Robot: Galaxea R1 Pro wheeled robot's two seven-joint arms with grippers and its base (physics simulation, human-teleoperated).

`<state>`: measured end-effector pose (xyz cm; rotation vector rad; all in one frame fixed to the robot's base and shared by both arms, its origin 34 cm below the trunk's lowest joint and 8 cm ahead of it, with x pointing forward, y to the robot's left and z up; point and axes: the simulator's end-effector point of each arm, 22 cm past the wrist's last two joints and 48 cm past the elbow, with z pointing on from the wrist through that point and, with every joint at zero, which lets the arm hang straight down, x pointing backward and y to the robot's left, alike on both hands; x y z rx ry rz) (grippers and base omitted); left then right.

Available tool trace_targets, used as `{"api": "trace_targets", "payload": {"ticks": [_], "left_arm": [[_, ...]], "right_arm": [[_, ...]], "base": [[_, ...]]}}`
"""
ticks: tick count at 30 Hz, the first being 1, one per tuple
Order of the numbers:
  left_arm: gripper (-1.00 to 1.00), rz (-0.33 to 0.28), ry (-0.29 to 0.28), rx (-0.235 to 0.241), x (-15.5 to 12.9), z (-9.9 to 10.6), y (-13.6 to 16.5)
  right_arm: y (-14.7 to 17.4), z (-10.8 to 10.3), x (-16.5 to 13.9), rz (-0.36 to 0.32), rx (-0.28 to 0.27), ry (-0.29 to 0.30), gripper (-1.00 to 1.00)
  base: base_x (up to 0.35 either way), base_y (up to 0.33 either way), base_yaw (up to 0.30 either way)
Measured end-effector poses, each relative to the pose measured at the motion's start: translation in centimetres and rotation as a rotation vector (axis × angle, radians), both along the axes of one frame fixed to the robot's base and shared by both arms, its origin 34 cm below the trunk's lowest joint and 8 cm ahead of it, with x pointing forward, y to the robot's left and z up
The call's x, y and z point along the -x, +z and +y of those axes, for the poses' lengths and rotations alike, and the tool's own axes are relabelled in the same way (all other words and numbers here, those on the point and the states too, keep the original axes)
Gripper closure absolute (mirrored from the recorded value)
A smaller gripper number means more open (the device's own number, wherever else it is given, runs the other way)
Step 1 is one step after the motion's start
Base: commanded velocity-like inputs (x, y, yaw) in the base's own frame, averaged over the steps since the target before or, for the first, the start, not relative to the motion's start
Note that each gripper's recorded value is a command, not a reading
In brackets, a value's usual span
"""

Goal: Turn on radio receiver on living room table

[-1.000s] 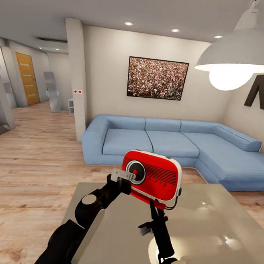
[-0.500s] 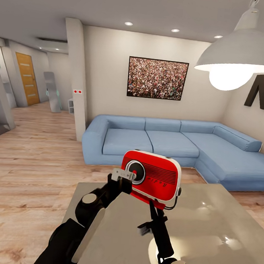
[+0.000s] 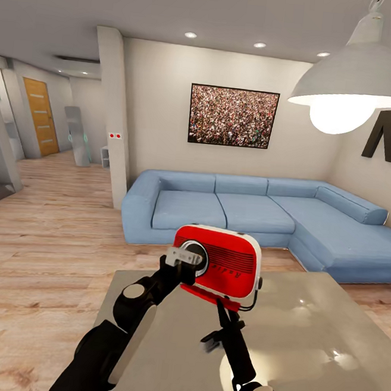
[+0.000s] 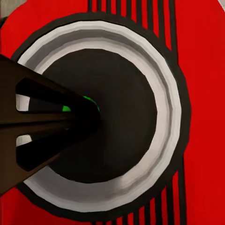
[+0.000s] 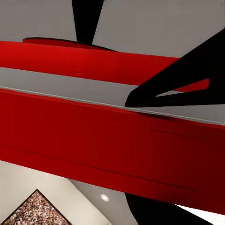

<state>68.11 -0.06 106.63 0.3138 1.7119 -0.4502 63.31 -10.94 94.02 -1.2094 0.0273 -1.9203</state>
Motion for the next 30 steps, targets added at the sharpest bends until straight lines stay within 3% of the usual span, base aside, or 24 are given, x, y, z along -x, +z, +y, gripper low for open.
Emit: {"api": "trace_targets", "payload": {"ticks": [15, 21, 23, 27, 30], "left_arm": [[1.00, -0.003, 0.004, -0.001, -0.3, 0.1, 0.1], [1.00, -0.005, 0.009, 0.002, -0.3, 0.2, 0.2], [1.00, -0.005, 0.010, 0.002, -0.3, 0.2, 0.2], [1.00, -0.006, 0.014, 0.003, -0.4, 0.3, 0.3], [1.00, -0.006, 0.015, 0.002, -0.4, 0.4, 0.3]], "right_arm": [[0.0, 0.1, 0.1, 0.000, 0.005, 0.006, 1.00], [0.0, -0.5, -0.2, 0.003, -0.007, -0.017, 1.00], [0.1, -1.1, -0.4, 0.006, -0.023, -0.043, 1.00], [0.2, -4.0, -1.2, 0.017, -0.088, -0.151, 1.00], [0.3, -4.6, -1.3, 0.019, -0.102, -0.175, 1.00]], "base": [[0.000, 0.000, 0.000], [0.000, 0.000, 0.000], [0.000, 0.000, 0.000], [0.000, 0.000, 0.000], [0.000, 0.000, 0.000]]}}
